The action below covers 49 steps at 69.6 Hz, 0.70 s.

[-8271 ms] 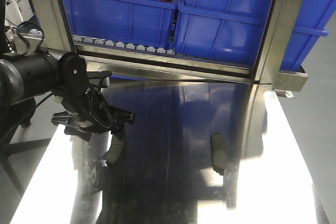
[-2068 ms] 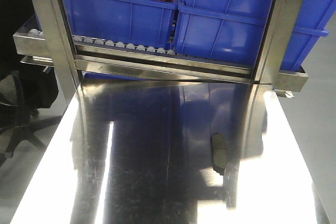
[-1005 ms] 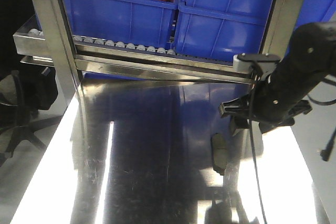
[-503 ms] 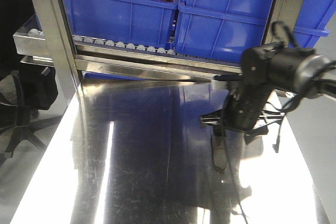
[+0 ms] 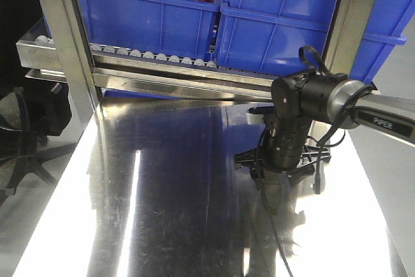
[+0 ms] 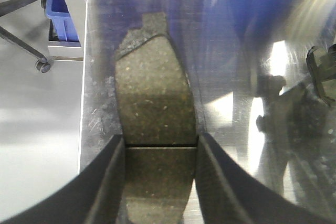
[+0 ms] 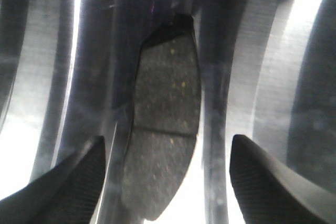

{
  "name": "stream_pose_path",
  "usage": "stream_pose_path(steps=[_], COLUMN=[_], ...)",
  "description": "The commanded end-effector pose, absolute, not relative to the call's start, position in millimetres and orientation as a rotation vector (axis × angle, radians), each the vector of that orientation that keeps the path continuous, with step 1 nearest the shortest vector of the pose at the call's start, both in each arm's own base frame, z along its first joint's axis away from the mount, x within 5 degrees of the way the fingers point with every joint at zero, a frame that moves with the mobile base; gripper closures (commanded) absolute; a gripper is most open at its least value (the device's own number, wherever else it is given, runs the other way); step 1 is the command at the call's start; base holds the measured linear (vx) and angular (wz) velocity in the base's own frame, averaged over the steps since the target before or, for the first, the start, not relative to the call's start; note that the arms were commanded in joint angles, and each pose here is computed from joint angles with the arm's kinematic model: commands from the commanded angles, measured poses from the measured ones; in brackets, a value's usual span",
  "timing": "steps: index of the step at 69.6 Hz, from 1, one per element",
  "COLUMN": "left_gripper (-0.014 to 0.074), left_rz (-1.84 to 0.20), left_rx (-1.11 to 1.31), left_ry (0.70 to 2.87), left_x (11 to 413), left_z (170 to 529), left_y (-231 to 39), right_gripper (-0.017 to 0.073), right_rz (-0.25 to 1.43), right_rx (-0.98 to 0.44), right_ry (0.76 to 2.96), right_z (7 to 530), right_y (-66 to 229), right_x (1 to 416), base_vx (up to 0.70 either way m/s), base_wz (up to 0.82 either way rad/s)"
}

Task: Move and align brake pads A on conveyor
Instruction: 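Close the right gripper on the brake pad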

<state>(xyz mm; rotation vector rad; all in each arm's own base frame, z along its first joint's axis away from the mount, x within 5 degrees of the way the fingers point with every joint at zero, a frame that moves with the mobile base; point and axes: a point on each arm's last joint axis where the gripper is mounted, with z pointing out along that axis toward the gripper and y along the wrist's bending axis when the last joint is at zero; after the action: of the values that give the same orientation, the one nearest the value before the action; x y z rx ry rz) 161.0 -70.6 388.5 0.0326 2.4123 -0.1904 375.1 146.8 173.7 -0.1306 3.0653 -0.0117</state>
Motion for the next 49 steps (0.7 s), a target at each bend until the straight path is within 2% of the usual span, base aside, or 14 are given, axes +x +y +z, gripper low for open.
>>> stream_pose_path(steps=[1,35,42,49], left_gripper=[0.0599,0.0599,0.0599,0.0599], left_rz=[-0.231,-0.231,-0.231,-0.231], left_rx=[0.034,0.034,0.034,0.034], left_ry=[2.309,2.309,2.309,2.309], left_x=[161.1,161.1,161.1,161.1], left_z=[402.6,402.6,402.6,402.6], left_y=[-70.5,-70.5,-70.5,-70.5], right_gripper=[0.0082,0.0096,0.0162,0.0333], right_rz=[0.023,0.039,0.037,0.026], right_rx=[-0.124,-0.120,-0.121,-0.127], right_ry=[2.965,2.945,2.942,2.954], right_z=[196.4,188.8,188.3,183.0], right_y=[147.0,148.4,148.4,148.2], right_x=[381.6,386.6,387.0,387.5], base_vx=[0.00,0.00,0.00,0.00], base_wz=[0.00,0.00,0.00,0.00])
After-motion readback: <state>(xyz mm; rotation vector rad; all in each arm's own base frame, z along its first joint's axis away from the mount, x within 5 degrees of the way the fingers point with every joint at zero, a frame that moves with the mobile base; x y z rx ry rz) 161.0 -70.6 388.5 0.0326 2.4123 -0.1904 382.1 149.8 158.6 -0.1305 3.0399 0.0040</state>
